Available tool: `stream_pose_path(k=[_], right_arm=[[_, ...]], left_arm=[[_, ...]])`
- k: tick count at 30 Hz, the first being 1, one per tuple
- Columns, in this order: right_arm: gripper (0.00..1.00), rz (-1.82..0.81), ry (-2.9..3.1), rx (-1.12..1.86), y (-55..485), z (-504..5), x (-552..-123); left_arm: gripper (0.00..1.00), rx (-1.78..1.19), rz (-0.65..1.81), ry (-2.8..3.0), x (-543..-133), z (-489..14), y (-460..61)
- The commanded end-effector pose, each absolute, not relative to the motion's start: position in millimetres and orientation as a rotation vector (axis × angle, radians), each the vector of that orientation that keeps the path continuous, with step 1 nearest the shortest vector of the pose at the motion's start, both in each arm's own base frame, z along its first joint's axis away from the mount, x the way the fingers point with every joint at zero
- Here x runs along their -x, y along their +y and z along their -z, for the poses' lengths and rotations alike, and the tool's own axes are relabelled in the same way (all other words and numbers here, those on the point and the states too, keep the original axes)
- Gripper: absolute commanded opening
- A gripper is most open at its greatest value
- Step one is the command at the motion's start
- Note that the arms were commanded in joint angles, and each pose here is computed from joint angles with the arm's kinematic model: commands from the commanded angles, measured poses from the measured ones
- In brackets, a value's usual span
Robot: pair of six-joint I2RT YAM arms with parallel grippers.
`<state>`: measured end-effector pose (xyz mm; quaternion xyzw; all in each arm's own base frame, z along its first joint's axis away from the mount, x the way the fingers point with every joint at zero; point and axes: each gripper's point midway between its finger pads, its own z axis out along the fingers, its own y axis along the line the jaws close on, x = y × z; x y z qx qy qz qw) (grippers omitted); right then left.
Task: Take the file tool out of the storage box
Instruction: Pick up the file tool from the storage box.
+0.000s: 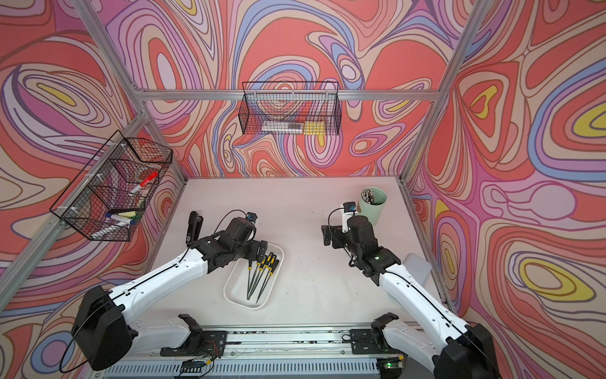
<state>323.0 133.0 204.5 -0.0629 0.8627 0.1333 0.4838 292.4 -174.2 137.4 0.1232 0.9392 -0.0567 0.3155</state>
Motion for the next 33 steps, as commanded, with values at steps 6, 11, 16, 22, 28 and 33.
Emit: stream_pose_path(k=[6,11,16,22,28,33], right_arm=[[0.98,-0.354,2.149,0.179,140.1,-192.4,-318.8],[0.98,-0.353,2.149,0.184,140.9,-193.9,-319.6],[0.98,-0.355,2.158,0.192,142.8,-193.7,-321.3],[0.98,-0.365,2.164,0.195,144.7,-192.1,-320.8],[0.98,-0.365,2.173,0.197,144.8,-191.1,-320.7],[0.98,-0.365,2.191,0.181,144.7,-190.8,-321.5]], left_arm=[[0.82,-0.285,0.026,2.547,-290.0,-126.2,-161.3],[0.74,-0.255,-0.020,2.543,-293.5,-127.3,-155.9],[0.65,-0.264,-0.048,2.548,-295.3,-126.7,-154.4],[0.58,-0.271,-0.086,2.571,-295.0,-121.3,-151.6],[0.56,-0.272,-0.094,2.578,-297.7,-119.4,-153.3],[0.51,-0.257,-0.108,2.592,-300.6,-119.7,-154.4]])
